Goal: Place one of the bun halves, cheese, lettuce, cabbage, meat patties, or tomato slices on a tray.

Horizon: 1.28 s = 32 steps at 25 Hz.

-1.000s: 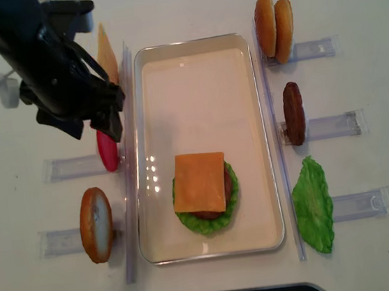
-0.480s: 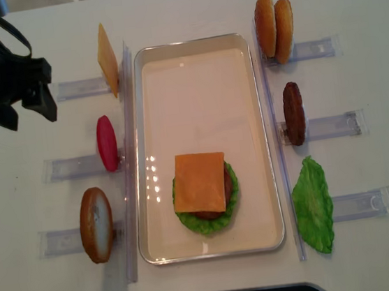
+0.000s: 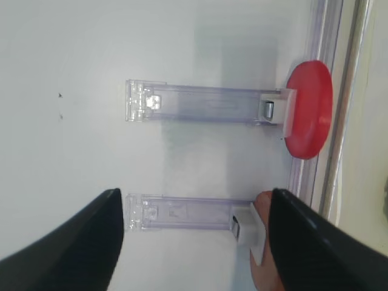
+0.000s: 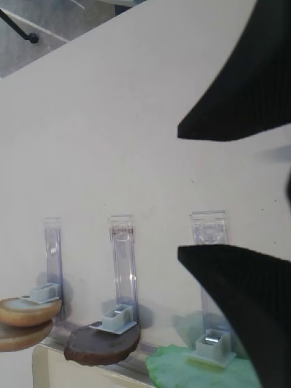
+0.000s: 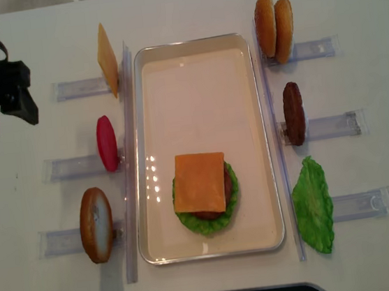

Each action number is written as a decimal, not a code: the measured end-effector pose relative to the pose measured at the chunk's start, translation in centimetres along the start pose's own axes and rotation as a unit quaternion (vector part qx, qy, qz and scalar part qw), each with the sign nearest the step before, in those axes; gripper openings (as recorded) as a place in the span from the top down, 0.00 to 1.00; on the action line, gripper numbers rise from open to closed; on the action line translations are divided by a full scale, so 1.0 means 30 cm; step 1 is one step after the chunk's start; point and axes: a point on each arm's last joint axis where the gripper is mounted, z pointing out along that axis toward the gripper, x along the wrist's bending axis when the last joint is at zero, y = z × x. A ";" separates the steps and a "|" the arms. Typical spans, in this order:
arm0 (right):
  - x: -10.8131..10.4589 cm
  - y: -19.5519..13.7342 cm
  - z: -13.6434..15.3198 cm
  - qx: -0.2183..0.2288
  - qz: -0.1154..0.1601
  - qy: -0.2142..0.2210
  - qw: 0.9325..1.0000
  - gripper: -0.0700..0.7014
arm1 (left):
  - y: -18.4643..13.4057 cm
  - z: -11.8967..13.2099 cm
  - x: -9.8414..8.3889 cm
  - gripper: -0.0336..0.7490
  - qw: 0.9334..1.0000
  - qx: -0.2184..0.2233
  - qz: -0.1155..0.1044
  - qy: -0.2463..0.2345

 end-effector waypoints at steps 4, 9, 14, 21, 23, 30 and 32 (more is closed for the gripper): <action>0.000 0.000 0.000 0.000 0.000 0.000 1.000 0.39 | -0.097 -0.058 0.009 0.23 1.000 -0.023 0.000 -0.002; 0.000 0.000 0.000 0.000 0.000 0.000 1.000 0.39 | -0.213 -0.125 0.014 0.23 0.998 -0.059 -0.003 -0.015; 0.000 0.000 0.000 0.000 0.000 0.000 1.000 0.39 | -0.343 -0.175 0.024 0.23 0.994 -0.103 -0.004 -0.022; 0.000 0.000 0.000 0.000 0.000 0.000 1.000 0.39 | -0.558 -0.200 0.047 0.23 0.984 -0.175 -0.002 -0.020; 0.000 0.000 0.000 0.000 0.000 0.000 1.000 0.39 | -0.612 -0.199 0.053 0.23 0.980 -0.196 -0.002 -0.019; 0.000 0.000 0.000 0.000 0.000 0.000 1.000 0.39 | -0.785 -0.172 0.069 0.23 0.962 -0.271 0.004 -0.022; 0.000 0.000 0.000 0.000 0.000 0.000 1.000 0.39 | -0.815 -0.154 0.072 0.23 0.960 -0.281 0.006 -0.021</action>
